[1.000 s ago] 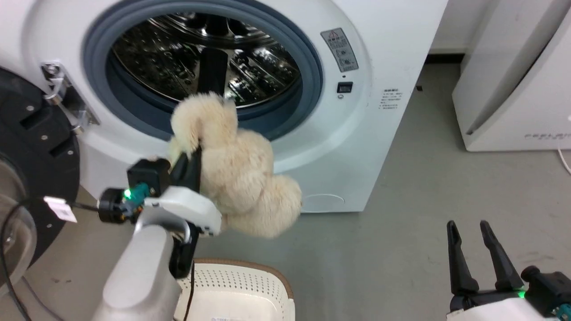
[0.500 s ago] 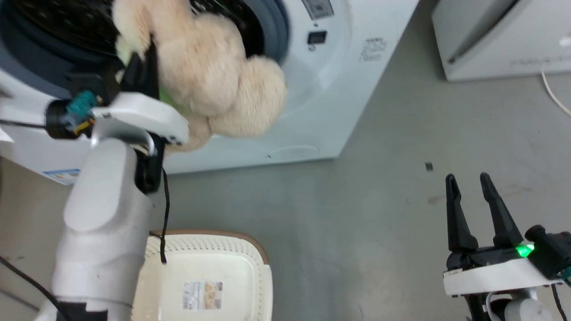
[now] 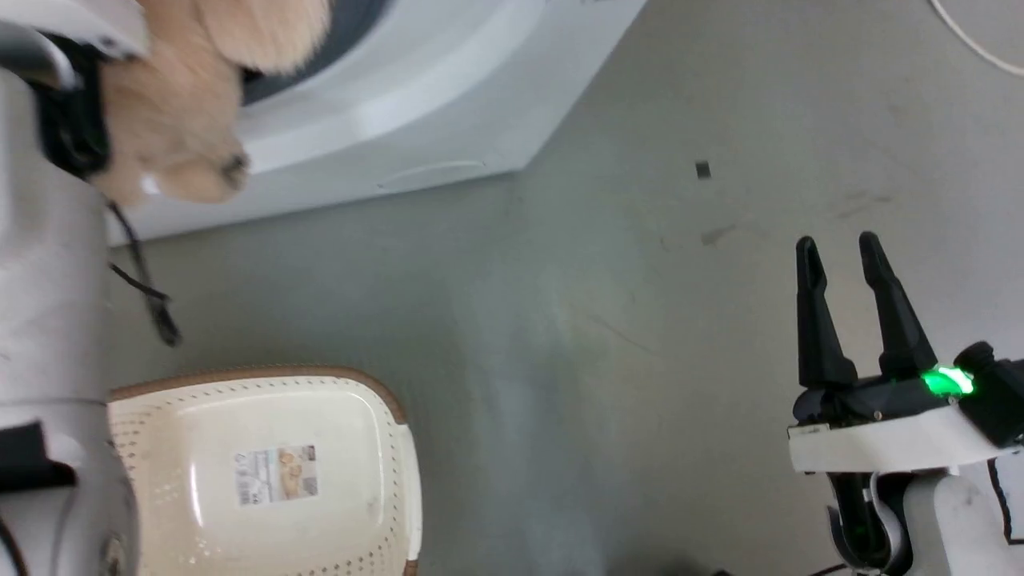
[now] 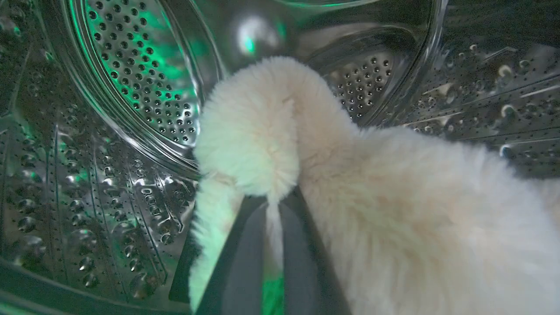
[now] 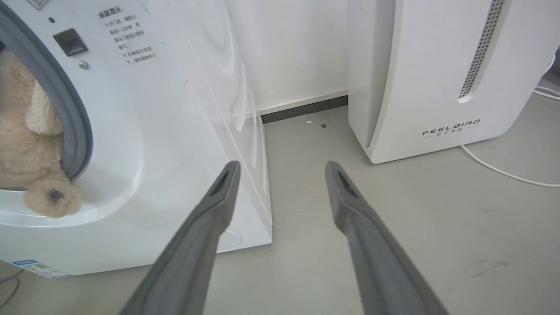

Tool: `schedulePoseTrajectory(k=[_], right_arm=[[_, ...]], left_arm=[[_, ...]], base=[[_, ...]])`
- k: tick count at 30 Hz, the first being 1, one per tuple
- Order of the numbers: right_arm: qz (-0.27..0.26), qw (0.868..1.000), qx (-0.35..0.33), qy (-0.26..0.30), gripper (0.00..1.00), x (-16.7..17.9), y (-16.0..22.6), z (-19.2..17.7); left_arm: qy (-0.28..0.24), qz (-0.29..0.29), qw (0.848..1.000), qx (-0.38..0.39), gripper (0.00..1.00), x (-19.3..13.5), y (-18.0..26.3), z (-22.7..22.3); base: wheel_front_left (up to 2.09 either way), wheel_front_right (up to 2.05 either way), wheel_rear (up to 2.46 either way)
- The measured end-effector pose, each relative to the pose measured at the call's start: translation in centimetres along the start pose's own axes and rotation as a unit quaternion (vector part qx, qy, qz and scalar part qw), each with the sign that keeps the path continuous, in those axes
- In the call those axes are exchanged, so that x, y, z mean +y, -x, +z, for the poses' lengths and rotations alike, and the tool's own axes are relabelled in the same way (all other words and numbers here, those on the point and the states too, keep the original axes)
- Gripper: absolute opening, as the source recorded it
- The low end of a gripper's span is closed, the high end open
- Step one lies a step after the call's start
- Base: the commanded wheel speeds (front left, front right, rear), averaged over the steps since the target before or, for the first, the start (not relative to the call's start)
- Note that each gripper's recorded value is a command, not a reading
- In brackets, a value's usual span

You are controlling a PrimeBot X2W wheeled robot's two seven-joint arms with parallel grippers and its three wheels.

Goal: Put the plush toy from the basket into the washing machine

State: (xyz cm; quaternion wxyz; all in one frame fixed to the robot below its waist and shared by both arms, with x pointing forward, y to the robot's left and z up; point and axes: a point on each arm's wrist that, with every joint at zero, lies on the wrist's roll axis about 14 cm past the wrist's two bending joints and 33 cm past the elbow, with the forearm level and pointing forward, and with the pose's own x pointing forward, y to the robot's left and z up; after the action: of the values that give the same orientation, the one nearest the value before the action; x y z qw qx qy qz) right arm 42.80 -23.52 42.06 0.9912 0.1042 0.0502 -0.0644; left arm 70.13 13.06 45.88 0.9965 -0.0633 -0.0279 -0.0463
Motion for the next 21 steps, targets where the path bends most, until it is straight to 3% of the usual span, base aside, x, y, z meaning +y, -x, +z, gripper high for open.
schedulePoseTrajectory(k=[11, 18, 19, 20, 21], right_arm=[[-0.023, 0.999, 0.039, 0.009, 1.0, -1.7, -0.5, -3.0], [-0.035, 0.998, 0.053, 0.016, 1.0, -2.5, -0.4, -3.9], [-0.035, 0.998, 0.054, 0.017, 1.0, -2.6, -0.4, -4.0], [-0.035, 0.998, 0.055, 0.017, 1.0, -2.6, -0.4, -4.1], [-0.035, 0.998, 0.056, 0.016, 1.0, -2.5, -0.4, -4.1]], left_arm=[[-0.008, 0.036, 0.999, -0.016, 0.0, 3.1, -5.5, -2.1], [-0.001, 0.049, 0.998, -0.025, 0.0, 3.3, -7.3, -2.8], [-0.004, 0.051, 0.998, -0.025, 0.07, 3.3, -7.4, -3.0], [-0.008, 0.054, 0.998, -0.023, 0.85, 3.4, -7.4, -3.1], [-0.009, 0.055, 0.998, -0.023, 1.0, 3.5, -7.4, -3.1]], base=[[0.0, 0.0, 0.0], [0.0, 0.0, 0.0], [0.0, 0.0, 0.0], [0.0, 0.0, 0.0], [0.0, 0.0, 0.0]])
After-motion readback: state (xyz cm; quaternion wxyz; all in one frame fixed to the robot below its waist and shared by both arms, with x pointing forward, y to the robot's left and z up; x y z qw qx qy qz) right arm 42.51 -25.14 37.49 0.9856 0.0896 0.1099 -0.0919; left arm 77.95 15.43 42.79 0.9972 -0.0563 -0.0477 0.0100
